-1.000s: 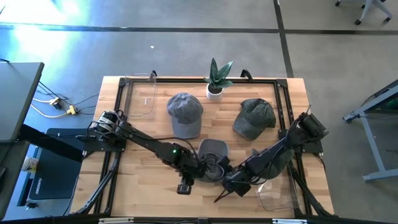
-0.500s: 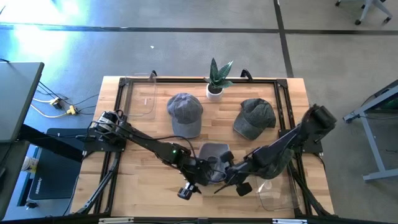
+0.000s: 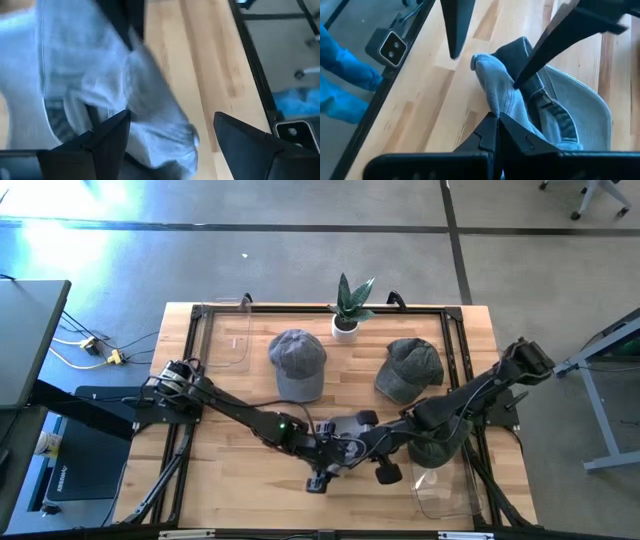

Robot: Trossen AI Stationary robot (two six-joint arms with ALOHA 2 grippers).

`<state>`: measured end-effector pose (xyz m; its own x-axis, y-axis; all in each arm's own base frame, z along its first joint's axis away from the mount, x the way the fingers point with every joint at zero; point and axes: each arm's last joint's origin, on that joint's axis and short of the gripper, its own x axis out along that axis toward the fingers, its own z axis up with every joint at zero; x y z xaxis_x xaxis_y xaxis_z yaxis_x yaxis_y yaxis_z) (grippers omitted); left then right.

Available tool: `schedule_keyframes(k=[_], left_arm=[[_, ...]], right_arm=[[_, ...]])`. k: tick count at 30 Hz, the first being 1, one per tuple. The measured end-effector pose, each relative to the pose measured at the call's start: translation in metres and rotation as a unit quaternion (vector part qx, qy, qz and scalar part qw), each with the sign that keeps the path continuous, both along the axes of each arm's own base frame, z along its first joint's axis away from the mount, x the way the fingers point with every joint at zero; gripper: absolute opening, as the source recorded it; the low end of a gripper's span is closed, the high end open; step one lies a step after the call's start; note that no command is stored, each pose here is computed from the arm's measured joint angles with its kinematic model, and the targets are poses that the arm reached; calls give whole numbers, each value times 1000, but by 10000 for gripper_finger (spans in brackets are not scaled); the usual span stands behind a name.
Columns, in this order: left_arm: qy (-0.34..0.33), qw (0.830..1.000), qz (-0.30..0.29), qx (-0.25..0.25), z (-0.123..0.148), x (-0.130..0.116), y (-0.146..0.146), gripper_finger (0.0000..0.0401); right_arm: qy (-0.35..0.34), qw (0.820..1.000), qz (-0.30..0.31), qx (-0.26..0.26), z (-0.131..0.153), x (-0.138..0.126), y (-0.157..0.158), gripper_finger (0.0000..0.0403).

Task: Pick & Place hat
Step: Put the bottom gray cap into the top transparent bin

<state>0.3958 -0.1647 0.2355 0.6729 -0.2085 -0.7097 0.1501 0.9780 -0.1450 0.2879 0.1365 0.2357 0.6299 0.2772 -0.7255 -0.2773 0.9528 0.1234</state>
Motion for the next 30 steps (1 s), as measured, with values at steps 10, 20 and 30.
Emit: schedule_keyframes(k=[10,20,30], left_arm=[[-9,992,123,-31,-15,-5,-30,284],[-32,999,28,-10,-25,-4,-52,171],[18,997,-71,-21,-30,-4,-42,39]], right_arm=[[-1,999,-49,20,1,3,-3,2],[-8,996,-34,84,6,6,0,1],[-23,989,8,143,13,9,6,1]])
